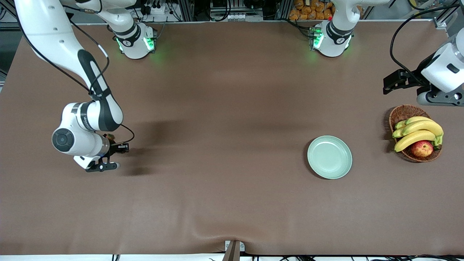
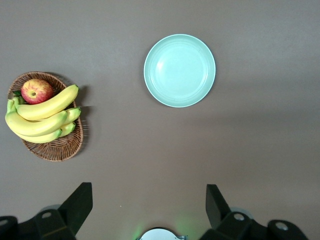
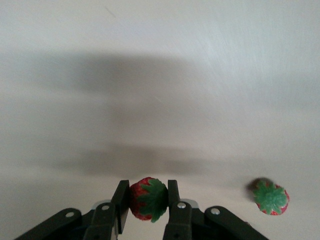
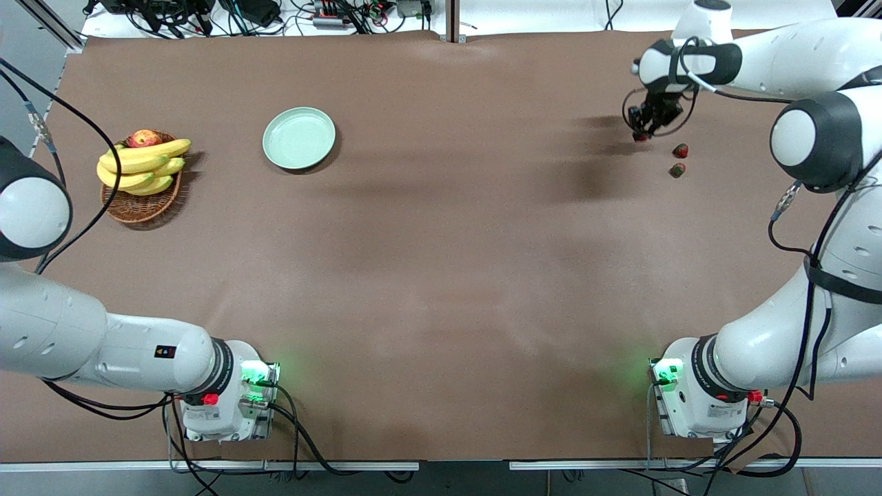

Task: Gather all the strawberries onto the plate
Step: 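Carry the strawberry to mid-table and release it with the right gripper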

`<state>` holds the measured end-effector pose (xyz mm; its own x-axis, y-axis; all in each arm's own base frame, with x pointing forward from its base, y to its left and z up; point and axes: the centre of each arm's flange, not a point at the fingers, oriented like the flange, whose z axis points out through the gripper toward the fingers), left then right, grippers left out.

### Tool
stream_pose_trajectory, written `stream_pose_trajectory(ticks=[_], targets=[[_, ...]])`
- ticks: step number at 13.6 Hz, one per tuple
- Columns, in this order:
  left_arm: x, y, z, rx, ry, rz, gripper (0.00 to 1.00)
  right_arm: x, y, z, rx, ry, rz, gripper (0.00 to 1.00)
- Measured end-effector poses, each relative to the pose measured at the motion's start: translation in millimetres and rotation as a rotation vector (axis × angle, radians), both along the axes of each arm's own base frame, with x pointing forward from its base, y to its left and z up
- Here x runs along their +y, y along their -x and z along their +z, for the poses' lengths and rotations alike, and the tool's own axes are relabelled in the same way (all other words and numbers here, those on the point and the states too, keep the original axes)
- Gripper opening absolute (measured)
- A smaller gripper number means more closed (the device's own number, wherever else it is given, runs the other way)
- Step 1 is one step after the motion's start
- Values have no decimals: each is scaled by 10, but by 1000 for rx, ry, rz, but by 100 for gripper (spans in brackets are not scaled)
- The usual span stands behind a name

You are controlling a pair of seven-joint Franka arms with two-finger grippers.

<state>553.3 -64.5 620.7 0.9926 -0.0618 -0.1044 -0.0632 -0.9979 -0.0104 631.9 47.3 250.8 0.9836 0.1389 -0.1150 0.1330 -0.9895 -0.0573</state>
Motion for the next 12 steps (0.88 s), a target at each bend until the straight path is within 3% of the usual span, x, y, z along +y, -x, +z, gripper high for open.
stream_pose_trajectory(ticks=[3,5,8,12], targets=[[-66,-37,-88,19,22,56,100,722,-36,693,-13,-113,-60,35],[-127,-61,-153,32,23,95,100,1434,72,899,-16,-133,-80,35],[-294,-106,-278,53,33,154,100,2496,467,856,7,-120,-95,35],[-707,-187,-452,44,38,233,100,3544,903,369,-46,-137,-170,35]])
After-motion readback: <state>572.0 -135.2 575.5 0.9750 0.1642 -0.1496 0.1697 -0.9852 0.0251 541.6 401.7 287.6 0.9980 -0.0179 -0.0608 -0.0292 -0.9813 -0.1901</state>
